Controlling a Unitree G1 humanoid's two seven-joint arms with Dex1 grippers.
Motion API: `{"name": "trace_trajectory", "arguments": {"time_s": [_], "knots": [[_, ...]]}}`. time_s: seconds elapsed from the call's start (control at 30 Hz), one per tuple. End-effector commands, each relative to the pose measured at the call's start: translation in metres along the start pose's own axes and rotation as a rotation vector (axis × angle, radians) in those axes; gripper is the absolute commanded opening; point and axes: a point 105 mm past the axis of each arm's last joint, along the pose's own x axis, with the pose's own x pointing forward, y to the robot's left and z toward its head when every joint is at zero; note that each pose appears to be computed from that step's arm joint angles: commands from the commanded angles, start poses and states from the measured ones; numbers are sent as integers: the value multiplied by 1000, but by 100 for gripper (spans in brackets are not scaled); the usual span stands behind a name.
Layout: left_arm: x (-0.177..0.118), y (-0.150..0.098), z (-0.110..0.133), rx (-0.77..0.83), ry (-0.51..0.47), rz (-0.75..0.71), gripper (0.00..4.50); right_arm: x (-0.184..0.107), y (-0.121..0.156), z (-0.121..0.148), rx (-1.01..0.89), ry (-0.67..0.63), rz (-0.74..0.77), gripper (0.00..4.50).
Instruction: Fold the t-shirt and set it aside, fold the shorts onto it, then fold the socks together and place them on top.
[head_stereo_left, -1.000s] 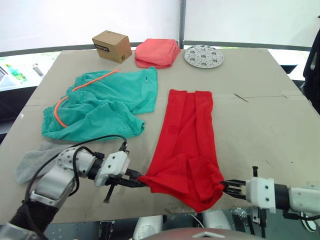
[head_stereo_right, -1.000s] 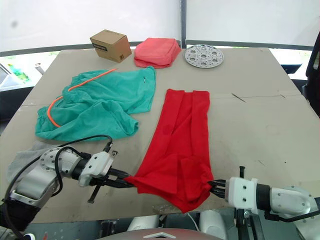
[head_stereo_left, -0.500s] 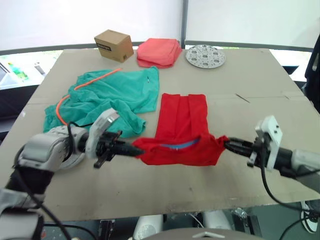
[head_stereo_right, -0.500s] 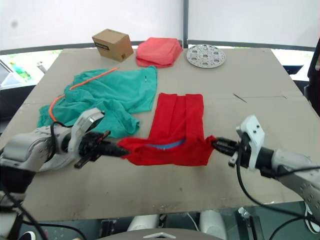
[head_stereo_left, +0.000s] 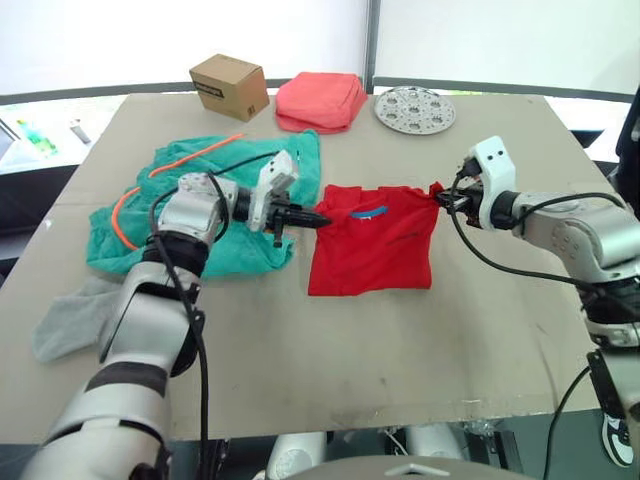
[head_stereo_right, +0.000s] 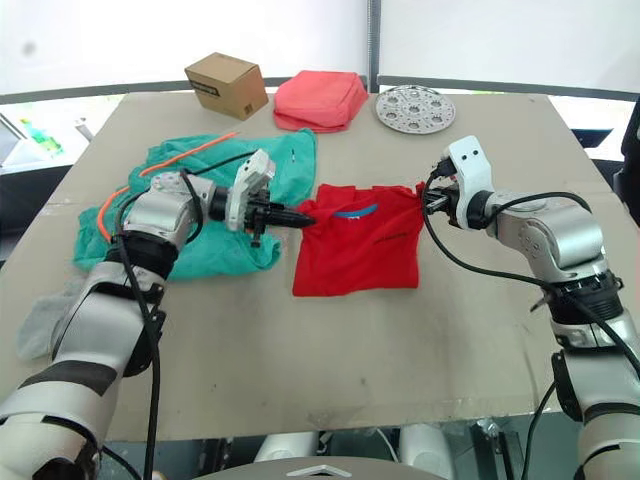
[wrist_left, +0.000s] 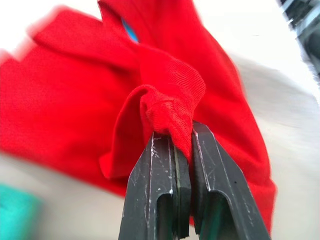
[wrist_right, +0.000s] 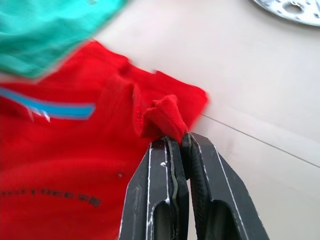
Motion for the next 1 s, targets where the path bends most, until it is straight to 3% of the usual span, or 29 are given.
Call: {"name": "trace_trajectory", "arguments": {"time_s": [0.03, 0.17, 0.27, 0.47, 0.6, 0.8, 0.9, 1.0], "knots": [[-7, 4, 35, 71, -122, -20, 0, -3, -11, 17, -28, -31, 4, 9], [-10, 1, 54, 49, -218, -86, 0, -2, -6, 37, 43, -111, 101, 9], [-2, 15, 58, 19, -240, 17, 0, 1, -3, 54, 99, -172, 187, 9], [16, 35, 16, -89, -47, 203, 0, 29, -12, 54, 170, -141, 208, 9], [13, 52, -23, -112, 120, 418, 0, 54, -40, 18, 197, -27, 21, 9], [6, 58, -27, -116, 137, 482, 0, 63, -46, 13, 189, -21, -42, 9], [0, 63, -20, -134, 75, 530, 0, 65, -44, 17, 188, -47, -30, 9], [-11, 66, 2, -242, -127, 524, 128, 61, -46, 25, 142, -90, -7, 118]]}}
